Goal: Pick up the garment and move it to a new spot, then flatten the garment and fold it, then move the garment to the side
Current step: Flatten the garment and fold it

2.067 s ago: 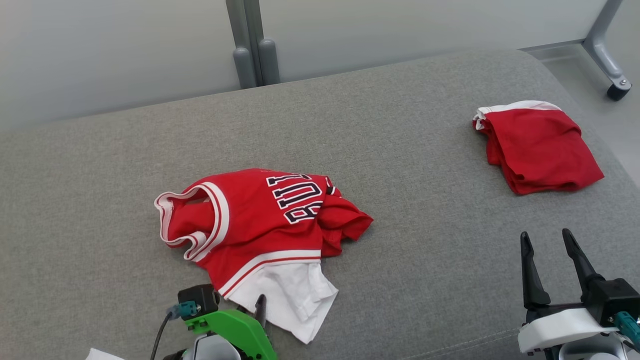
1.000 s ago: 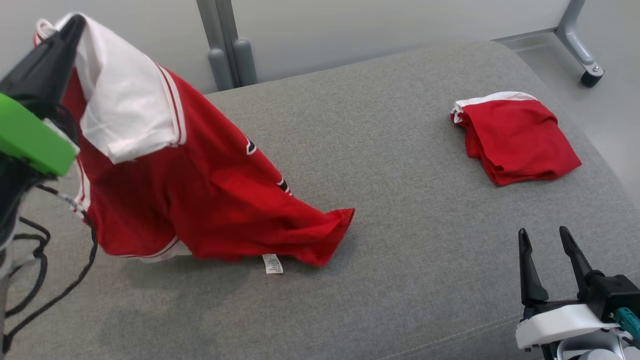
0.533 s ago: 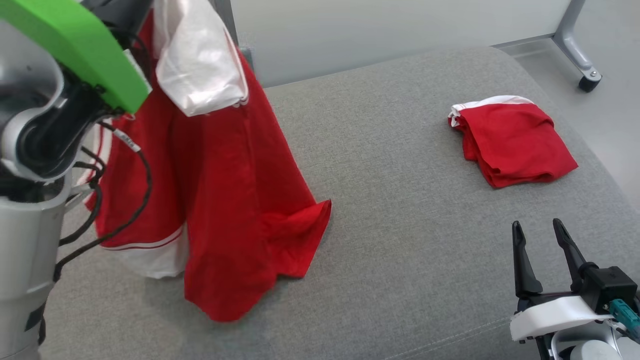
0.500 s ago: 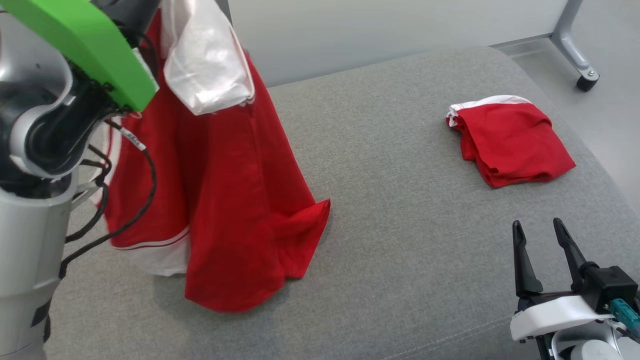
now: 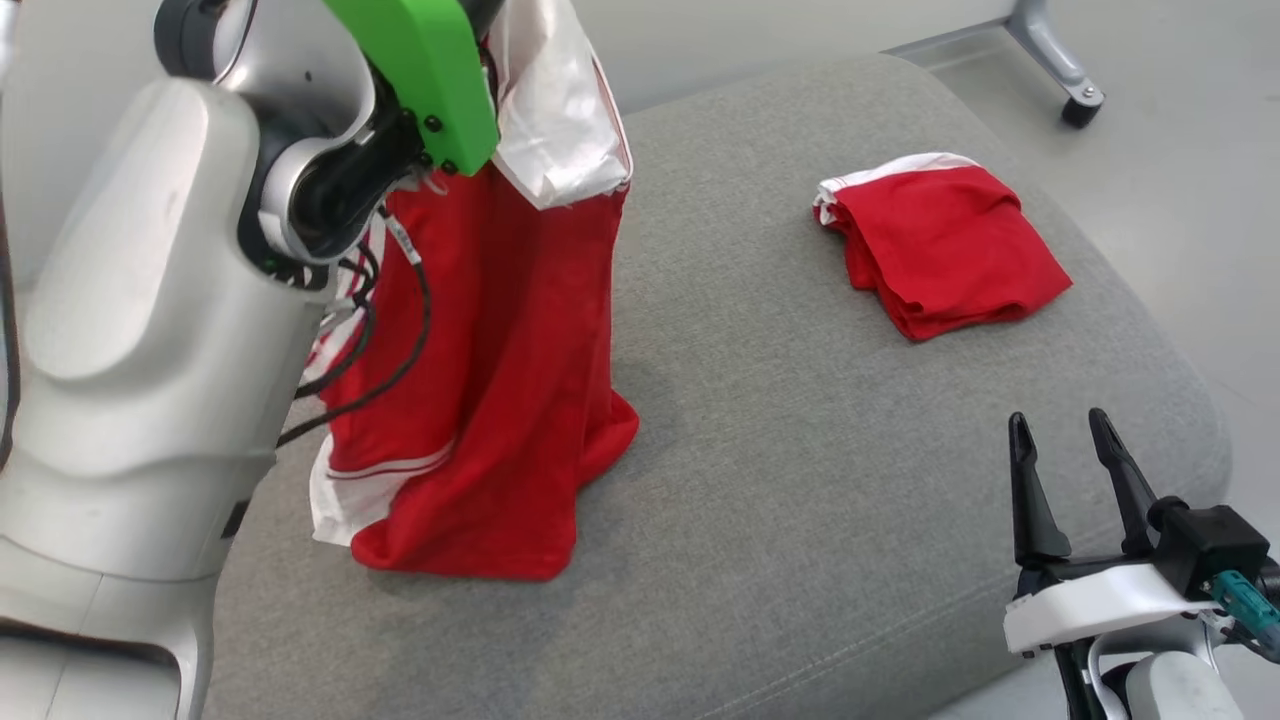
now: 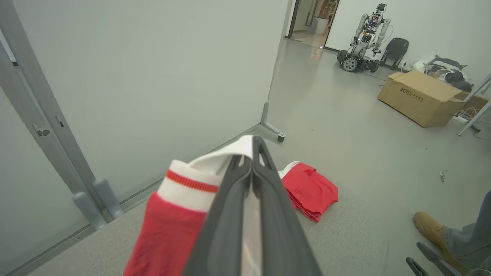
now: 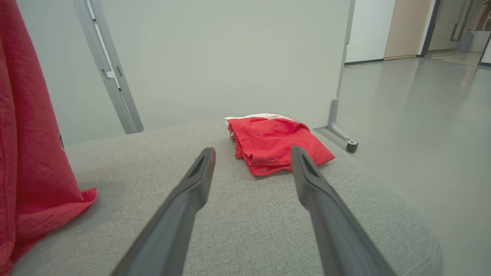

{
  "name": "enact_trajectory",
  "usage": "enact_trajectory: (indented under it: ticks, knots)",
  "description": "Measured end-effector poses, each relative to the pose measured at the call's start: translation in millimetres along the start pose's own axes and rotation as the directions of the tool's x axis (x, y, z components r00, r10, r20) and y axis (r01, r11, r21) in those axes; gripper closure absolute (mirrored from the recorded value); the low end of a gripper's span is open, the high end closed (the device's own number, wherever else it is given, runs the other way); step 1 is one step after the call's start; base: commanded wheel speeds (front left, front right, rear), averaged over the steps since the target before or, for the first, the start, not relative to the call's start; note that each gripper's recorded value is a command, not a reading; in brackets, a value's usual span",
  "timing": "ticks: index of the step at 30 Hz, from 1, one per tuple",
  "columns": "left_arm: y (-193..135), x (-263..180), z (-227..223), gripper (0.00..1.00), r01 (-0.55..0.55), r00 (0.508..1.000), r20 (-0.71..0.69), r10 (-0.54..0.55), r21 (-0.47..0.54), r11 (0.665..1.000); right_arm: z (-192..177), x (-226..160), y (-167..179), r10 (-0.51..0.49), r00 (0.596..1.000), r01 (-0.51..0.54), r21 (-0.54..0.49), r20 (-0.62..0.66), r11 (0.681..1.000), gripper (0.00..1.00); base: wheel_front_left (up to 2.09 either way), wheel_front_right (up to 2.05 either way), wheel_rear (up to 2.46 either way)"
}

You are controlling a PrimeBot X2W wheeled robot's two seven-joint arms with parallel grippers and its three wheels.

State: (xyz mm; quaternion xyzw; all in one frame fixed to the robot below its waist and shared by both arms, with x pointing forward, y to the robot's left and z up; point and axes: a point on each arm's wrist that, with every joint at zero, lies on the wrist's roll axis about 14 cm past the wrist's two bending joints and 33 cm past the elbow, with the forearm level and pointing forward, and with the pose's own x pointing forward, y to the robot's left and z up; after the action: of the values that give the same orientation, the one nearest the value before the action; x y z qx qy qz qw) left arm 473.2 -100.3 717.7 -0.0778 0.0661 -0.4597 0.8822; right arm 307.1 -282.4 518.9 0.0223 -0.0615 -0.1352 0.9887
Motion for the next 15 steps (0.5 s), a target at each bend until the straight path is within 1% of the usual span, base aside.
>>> enact_trajectory:
  ticks: [2, 4, 7, 8, 9, 12, 13, 15]
  knots:
    - [-5.9, 14.5, 3.2, 1.0, 0.031, 0.999, 0.006, -0.031, 0.049, 0.998, 0.7, -0.6, -5.9, -0.02, 1.0, 0.02, 0.005, 0.0, 1.0, 0.0, 0.0, 0.0, 0.0]
    - [0.4, 28.7, 1.5, 1.0, 0.019, 1.0, 0.007, -0.019, 0.099, 0.995, 0.4, -1.2, -10.9, -0.038, 0.999, 0.038, 0.011, -0.003, 0.999, 0.0, 0.0, 0.0, 0.0]
    - [8.7, 50.3, -13.6, 1.0, 0.028, 1.0, -0.009, -0.027, 0.107, 0.994, -2.8, -1.5, -15.1, -0.056, 0.998, 0.057, 0.023, -0.016, 0.998, 0.0, 0.0, 0.0, 0.0]
    - [8.7, 57.5, -23.1, 1.0, 0.041, 0.999, -0.026, -0.038, 0.118, 0.992, -5.0, -1.9, -16.5, -0.063, 0.998, 0.064, 0.026, -0.025, 0.998, 0.0, 0.0, 0.0, 0.0]
    - [11.2, 71.1, -49.3, 1.0, 0.06, 0.995, -0.082, -0.049, 0.141, 0.988, -9.5, -2.3, -20.1, -0.078, 0.996, 0.079, 0.03, -0.042, 0.996, 0.0, 0.0, 0.0, 0.0]
    - [17.8, 86.0, -95.3, 1.0, 0.084, 0.982, -0.181, -0.049, 0.194, 0.977, -16.0, -4.2, -27.2, -0.107, 0.992, 0.11, 0.039, -0.067, 0.993, 0.0, 0.0, 0.0, 0.0]
    - [17.6, 89.9, -108.3, 1.0, 0.099, 0.978, -0.203, -0.057, 0.204, 0.974, -18.0, -5.0, -29.6, -0.117, 0.99, 0.12, 0.039, -0.076, 0.992, 0.0, 0.0, 0.0, 0.0]
    - [10.7, 96.5, -129.5, 1.0, 0.144, 0.968, -0.231, -0.098, 0.193, 0.971, -22.0, -6.4, -32.6, -0.13, 0.987, 0.134, 0.033, -0.093, 0.99, 0.0, 0.0, 0.0, 0.0]
